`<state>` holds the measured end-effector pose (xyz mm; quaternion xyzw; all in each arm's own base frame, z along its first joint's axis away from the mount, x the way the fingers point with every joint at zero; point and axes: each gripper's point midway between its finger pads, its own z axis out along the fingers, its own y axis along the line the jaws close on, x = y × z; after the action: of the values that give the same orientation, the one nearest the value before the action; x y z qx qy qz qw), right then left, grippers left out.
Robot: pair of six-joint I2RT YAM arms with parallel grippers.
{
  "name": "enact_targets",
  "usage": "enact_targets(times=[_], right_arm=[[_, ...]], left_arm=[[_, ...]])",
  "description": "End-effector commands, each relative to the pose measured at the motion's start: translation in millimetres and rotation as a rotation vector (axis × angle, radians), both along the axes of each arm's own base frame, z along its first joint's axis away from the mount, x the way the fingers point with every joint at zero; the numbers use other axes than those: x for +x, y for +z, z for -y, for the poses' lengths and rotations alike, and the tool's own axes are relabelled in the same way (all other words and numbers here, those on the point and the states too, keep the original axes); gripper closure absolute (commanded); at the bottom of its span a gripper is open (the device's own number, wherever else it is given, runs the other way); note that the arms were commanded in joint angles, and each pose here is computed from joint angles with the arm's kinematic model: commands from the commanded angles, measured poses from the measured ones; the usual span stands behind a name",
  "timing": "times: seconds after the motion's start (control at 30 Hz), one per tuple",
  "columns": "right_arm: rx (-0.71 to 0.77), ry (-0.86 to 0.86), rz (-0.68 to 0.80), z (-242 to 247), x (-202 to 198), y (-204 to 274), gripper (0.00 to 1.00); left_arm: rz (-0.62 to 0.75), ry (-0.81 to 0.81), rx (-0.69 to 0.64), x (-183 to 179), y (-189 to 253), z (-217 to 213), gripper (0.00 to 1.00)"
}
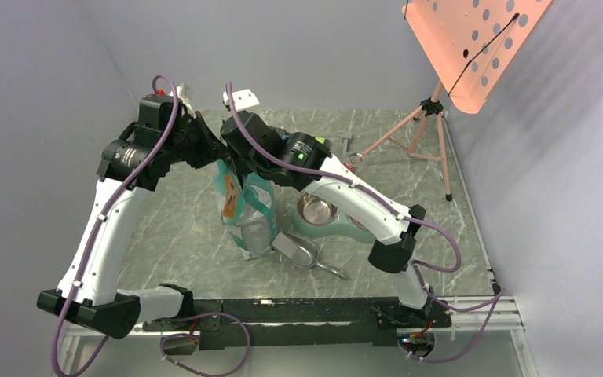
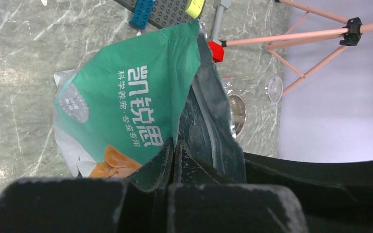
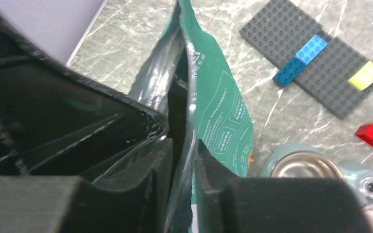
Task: Serve the pet food
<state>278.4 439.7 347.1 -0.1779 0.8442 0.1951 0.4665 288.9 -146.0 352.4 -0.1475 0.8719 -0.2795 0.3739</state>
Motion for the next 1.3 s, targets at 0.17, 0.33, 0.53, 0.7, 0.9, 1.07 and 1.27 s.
enact_targets(times=[0.17,0.33,0.53,0.7,0.9,1.07,1.27], right_arm=[[0.068,0.032,0.082,3,-11,41,1.0],[0.123,0.136,0.145,-22,-31,62,1.0],[0.166,0.128,0.179,-23,-31,76,1.0],[0.188,0.125,0.17,-23,-27,69,1.0],[0.358,0.252,0.16,-65,-35,95,1.0],[0.648,0.389,0.116,-99,-58,142,1.0],[0.782,0.423,0.002,-104,-65,143,1.0]], left_arm=[[-0.047,0.012,0.065,-21,-17,-14,0.83],[-0.05,-0.033,0.042,-19,-30,5,0.63],[-0.058,0.004,0.151,-17,-44,-10,0.69],[0.028,0.106,0.282,-16,-15,-45,1.0],[0.052,0.437,0.524,-47,45,-132,1.0],[0.159,0.567,0.65,-71,96,-178,1.0],[0.243,0.406,0.689,-57,101,-162,1.0]])
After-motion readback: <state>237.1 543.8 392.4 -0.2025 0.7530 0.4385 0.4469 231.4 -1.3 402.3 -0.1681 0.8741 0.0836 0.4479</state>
